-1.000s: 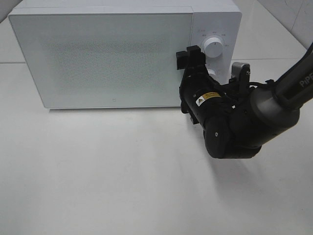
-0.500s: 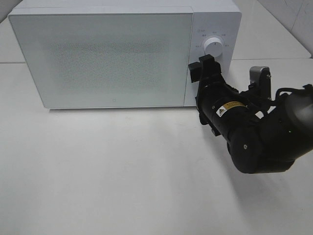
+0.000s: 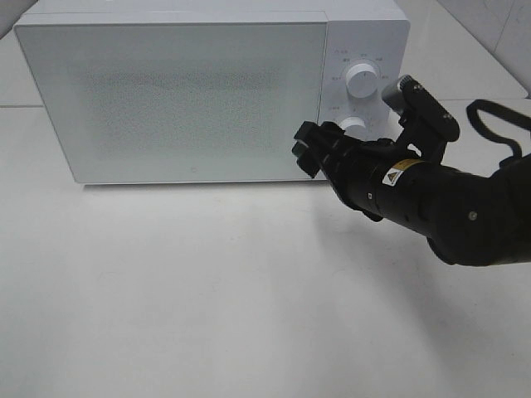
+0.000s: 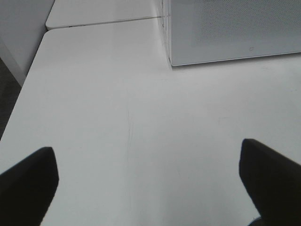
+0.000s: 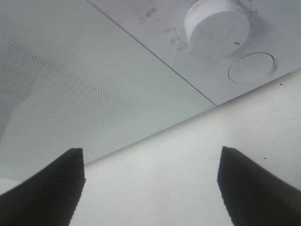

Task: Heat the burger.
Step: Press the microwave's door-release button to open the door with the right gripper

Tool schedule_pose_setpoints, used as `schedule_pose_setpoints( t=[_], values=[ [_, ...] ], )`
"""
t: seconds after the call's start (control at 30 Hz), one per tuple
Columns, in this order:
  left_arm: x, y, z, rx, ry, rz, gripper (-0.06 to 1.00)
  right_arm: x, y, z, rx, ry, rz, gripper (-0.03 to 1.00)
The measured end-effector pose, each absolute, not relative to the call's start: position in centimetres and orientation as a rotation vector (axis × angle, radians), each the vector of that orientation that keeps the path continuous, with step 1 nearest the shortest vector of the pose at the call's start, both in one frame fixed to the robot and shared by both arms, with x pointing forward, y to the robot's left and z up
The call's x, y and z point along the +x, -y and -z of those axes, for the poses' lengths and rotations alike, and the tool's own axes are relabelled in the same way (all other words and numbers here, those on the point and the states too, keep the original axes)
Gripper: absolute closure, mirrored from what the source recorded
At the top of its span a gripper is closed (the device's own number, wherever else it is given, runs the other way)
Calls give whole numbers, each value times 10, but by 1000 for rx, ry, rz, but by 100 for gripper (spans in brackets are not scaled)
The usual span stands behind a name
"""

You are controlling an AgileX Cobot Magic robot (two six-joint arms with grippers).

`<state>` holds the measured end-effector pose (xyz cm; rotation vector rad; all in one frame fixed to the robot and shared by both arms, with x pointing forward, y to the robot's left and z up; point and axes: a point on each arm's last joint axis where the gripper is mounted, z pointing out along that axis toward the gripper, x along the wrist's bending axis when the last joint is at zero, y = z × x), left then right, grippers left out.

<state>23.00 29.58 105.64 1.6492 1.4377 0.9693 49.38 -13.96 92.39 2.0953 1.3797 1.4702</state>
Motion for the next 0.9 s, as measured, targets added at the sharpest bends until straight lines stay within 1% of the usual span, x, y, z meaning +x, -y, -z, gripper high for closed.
schedule_pose_setpoints(
  t=[0.33,0.63,0.9],
  values=[
    [230,-296,-1056,1649,-1438,-969,-2,475,142,-944,1830,-1803,-1242,20],
    [230,-296,-1056,1649,-1438,-969,-2,458,143,-958,1676,-2062,-1138,20],
    [230,-296,-1056,1649,-1438,-969,-2,449,150,-987,1589,-2308,-1013,20]
  ],
)
